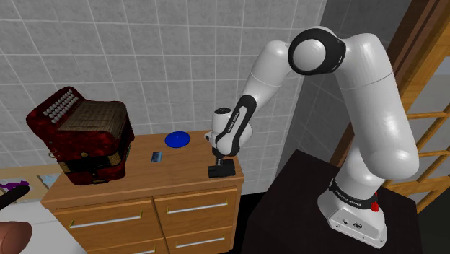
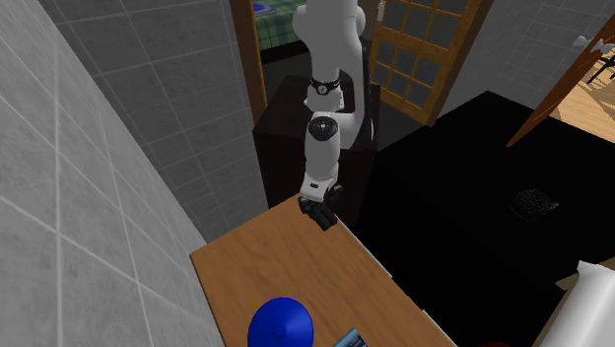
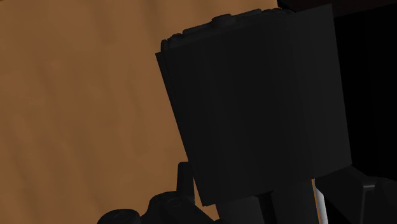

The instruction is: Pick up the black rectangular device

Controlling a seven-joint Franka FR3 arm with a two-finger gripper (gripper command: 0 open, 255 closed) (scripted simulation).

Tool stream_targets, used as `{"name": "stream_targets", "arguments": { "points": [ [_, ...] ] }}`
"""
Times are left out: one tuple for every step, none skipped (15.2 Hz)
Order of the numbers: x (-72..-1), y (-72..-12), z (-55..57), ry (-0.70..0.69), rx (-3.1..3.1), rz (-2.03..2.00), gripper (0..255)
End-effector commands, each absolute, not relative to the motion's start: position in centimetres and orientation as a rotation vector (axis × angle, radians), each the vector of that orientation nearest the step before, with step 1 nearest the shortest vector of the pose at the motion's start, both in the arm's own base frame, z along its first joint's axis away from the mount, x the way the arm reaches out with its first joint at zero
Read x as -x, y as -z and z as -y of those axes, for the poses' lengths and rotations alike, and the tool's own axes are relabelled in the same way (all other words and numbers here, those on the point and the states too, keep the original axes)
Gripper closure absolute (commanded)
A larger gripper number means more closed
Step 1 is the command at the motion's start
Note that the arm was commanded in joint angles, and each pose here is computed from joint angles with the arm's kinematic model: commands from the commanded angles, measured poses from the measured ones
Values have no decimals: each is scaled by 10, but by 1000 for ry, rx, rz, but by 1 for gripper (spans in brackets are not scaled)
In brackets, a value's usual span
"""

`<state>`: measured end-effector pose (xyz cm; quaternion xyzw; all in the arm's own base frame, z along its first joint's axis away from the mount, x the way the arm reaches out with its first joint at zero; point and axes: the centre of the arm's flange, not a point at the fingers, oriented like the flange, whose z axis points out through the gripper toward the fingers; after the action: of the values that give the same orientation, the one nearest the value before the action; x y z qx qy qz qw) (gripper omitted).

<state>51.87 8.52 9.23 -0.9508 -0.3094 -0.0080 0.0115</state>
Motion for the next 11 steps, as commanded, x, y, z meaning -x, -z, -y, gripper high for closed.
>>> {"name": "stream_targets", "arguments": {
  "points": [
    [-519, -100, -85, 24, 2966, 964, 255],
    [-519, -105, -85, 24, 2966, 964, 255],
    [-519, -111, -85, 24, 2966, 964, 255],
    [-519, -116, -85, 24, 2966, 964, 255],
    [-519, -121, -85, 24, 2966, 964, 255],
    [-519, -127, -85, 24, 2966, 964, 255],
    [-519, -132, -85, 24, 2966, 964, 255],
    [-519, -137, -85, 24, 2966, 964, 255],
    [-519, -142, -85, 24, 2966, 964, 255],
    [-519, -148, -85, 24, 2966, 964, 255],
    [-519, -153, -85, 24, 2966, 964, 255]
  ]
}}
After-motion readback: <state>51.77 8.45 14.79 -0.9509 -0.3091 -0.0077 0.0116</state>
